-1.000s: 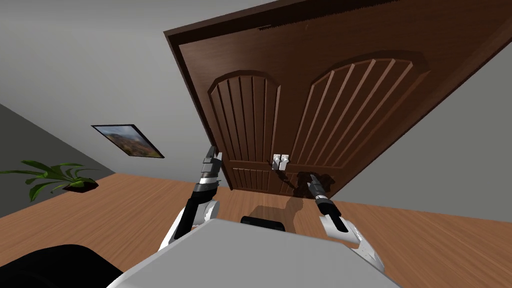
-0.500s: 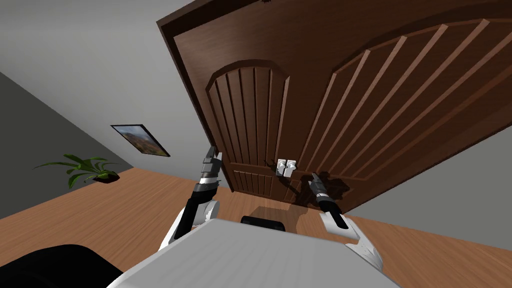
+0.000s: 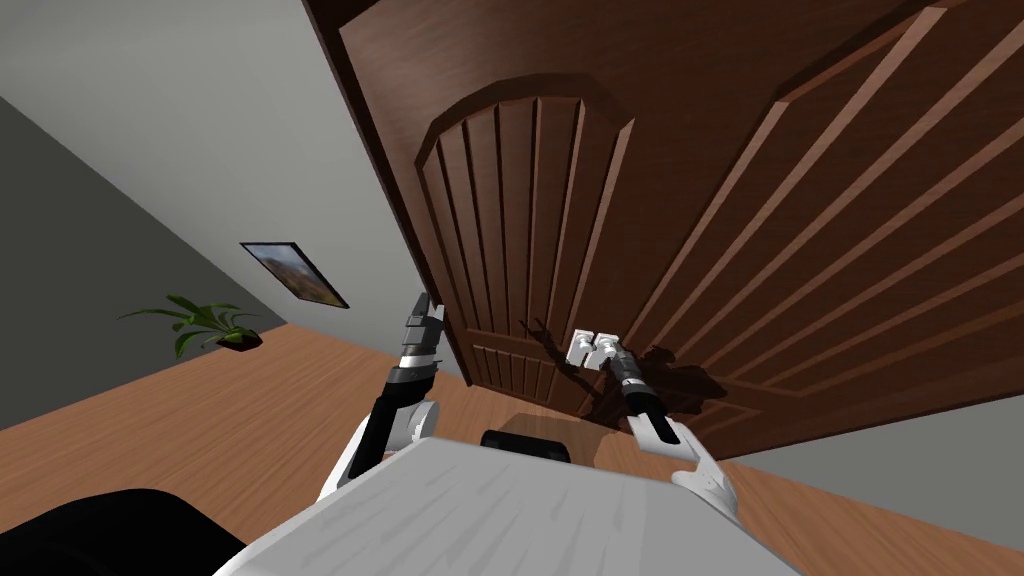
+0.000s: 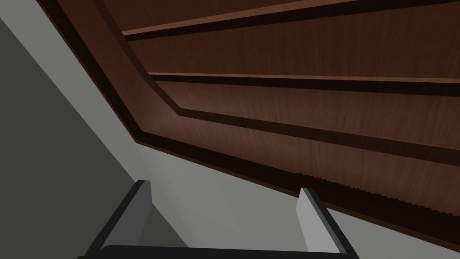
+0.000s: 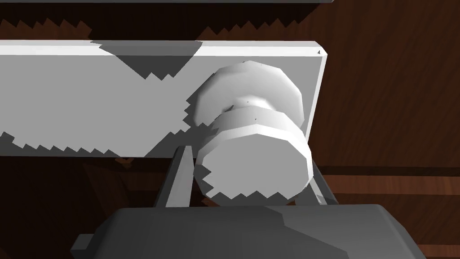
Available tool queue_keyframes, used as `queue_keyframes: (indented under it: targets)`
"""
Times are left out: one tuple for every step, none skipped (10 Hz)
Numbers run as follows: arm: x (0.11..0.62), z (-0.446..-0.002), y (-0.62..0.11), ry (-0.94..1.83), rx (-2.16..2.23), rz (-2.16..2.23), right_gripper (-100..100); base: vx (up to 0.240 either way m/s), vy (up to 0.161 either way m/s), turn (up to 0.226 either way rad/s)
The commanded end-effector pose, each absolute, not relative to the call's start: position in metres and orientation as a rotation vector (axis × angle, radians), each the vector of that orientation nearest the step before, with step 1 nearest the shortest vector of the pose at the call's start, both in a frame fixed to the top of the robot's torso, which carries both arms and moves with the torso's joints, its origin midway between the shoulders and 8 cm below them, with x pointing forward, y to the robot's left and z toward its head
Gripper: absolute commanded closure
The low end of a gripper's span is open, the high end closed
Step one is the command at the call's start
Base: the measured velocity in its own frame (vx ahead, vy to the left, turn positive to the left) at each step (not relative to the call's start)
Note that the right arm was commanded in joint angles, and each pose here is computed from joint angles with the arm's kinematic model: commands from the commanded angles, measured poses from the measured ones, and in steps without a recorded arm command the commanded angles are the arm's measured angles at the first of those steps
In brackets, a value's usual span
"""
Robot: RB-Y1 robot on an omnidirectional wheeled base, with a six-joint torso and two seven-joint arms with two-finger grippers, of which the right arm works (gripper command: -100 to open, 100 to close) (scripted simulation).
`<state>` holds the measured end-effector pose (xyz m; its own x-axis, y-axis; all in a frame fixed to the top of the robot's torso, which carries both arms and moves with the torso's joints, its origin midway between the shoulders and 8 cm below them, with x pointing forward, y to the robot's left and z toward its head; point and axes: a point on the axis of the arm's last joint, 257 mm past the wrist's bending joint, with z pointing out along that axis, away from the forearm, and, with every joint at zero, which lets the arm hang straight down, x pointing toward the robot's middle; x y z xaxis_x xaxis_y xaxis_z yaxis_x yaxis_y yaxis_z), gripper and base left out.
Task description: Pull the door open
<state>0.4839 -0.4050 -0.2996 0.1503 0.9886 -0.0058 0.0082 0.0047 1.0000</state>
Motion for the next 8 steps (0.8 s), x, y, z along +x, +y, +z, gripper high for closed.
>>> queue_keyframes:
  targets:
    - [0.483,-0.301,-0.406,1.106,1.281,1.087,100,-0.033,-0.021,0.005]
    - [0.483,-0.301,-0.406,1.106,1.281,1.087,100,-0.030,-0.014,0.022]
    - [0.483,-0.301,-0.406,1.106,1.281,1.087,100,-0.019,-0.005,0.007]
    - [0.483,-0.301,-0.406,1.106,1.281,1.087,100,-0.011,0.001,-0.005]
    - [0.483,-0.301,-0.406,1.106,1.281,1.087,100,0.000,0.000,0.000]
    - [0.472,-0.309,-0.424,1.108,1.301,1.049,100,-0.113,-0.075,-0.094]
    - [0.469,-0.310,-0.429,1.108,1.305,1.040,100,-0.167,-0.129,-0.153]
    - [0.464,-0.312,-0.436,1.110,1.310,1.027,100,-0.230,-0.084,-0.060]
